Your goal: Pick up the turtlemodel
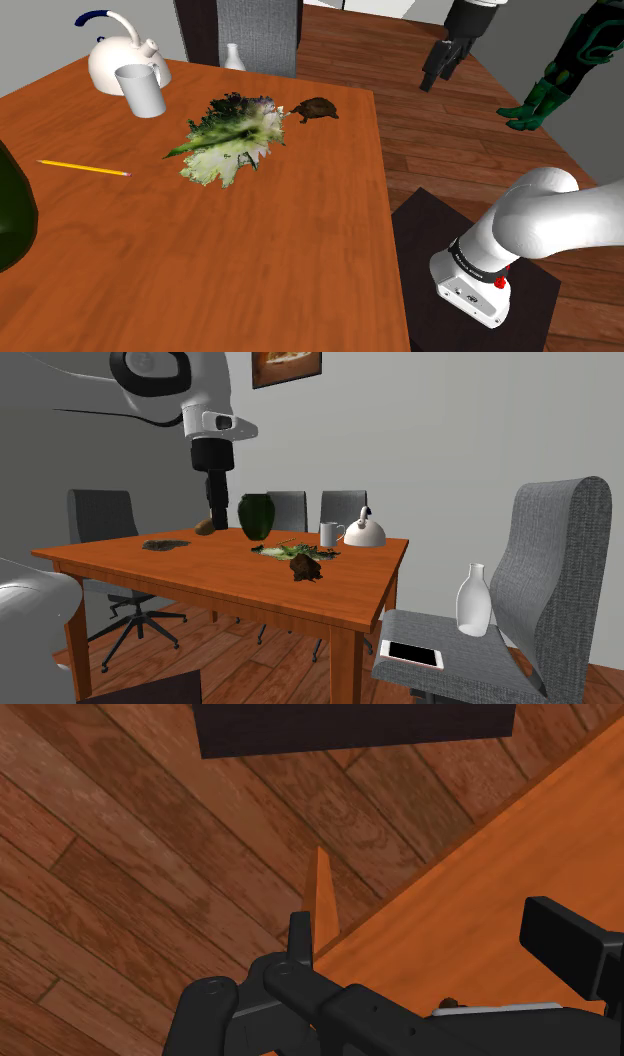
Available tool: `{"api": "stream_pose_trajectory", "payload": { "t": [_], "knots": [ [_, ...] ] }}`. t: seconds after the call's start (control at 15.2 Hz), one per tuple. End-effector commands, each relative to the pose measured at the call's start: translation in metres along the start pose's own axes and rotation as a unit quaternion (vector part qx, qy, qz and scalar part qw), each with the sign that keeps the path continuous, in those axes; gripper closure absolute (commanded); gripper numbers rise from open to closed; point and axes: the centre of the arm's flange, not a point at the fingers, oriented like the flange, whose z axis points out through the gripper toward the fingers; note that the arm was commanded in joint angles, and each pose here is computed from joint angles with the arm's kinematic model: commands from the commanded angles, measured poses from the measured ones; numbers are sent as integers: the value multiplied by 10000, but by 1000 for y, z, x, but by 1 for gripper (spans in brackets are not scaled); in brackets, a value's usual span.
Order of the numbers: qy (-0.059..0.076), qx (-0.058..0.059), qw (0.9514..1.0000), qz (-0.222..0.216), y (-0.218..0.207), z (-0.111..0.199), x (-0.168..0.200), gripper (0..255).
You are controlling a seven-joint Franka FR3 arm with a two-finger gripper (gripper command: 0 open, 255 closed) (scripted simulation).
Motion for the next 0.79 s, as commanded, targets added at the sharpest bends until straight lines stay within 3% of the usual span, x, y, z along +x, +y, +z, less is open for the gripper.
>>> {"api": "stream_pose_trajectory", "payload": {
  "t": [0.0,0.33,0.73],
  "knots": [
    [0,0,10000,0,0,0,0,0],
    [-247,44,9970,-736,-16,16,69,0],
    [-542,97,9854,-1614,-49,40,147,0]
  ]
}}
